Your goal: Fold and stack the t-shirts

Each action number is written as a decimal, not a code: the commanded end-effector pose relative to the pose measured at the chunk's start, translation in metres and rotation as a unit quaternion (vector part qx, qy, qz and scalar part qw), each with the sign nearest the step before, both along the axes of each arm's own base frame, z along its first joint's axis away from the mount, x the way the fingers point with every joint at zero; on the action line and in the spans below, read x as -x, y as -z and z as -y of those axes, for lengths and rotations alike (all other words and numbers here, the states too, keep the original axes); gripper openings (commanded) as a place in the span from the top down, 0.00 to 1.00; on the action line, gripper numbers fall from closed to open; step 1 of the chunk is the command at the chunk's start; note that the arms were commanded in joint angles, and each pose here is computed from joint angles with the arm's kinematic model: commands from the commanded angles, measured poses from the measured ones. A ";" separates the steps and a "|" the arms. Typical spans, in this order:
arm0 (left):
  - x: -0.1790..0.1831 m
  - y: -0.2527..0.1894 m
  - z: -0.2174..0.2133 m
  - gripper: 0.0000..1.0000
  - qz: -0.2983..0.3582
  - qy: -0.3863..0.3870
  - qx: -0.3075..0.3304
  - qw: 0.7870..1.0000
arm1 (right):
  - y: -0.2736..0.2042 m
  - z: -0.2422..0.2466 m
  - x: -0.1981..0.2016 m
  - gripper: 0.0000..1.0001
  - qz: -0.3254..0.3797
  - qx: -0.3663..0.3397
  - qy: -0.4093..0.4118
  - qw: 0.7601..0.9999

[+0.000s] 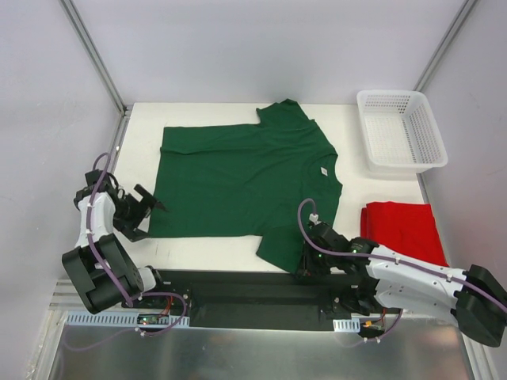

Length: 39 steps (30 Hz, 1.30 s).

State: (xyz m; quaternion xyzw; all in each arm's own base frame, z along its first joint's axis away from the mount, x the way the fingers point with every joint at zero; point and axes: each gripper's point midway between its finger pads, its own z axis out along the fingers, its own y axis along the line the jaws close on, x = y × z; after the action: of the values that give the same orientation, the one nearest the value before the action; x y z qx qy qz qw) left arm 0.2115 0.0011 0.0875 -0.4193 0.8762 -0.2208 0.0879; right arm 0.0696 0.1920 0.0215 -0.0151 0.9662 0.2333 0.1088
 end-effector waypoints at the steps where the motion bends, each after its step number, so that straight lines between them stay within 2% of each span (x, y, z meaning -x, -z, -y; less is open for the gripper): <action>1: 0.014 -0.001 -0.016 0.01 -0.025 -0.018 -0.013 0.999 | -0.017 -0.023 -0.001 0.73 -0.005 -0.044 -0.021 0.999; 11: 0.022 0.016 -0.043 0.01 -0.084 -0.038 -0.041 0.995 | -0.022 -0.032 0.003 0.73 -0.011 -0.057 -0.052 0.997; 22: 0.018 0.037 -0.050 0.01 -0.116 -0.040 -0.037 0.992 | -0.025 -0.032 0.005 0.73 -0.014 -0.055 -0.063 0.996; 34: 0.013 0.051 -0.052 0.01 -0.119 -0.036 -0.032 0.992 | -0.023 -0.028 0.010 0.73 -0.024 -0.062 -0.048 0.997; 39: 0.007 0.054 -0.052 0.06 -0.107 -0.035 -0.028 0.993 | -0.019 -0.025 0.012 0.73 -0.025 -0.067 -0.045 0.996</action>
State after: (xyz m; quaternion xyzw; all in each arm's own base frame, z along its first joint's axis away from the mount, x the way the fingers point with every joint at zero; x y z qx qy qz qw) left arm 0.1983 0.0493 0.0332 -0.4770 0.8674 -0.1415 0.0002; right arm 0.0599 0.2167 0.0394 -0.0521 0.9522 0.2912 0.0766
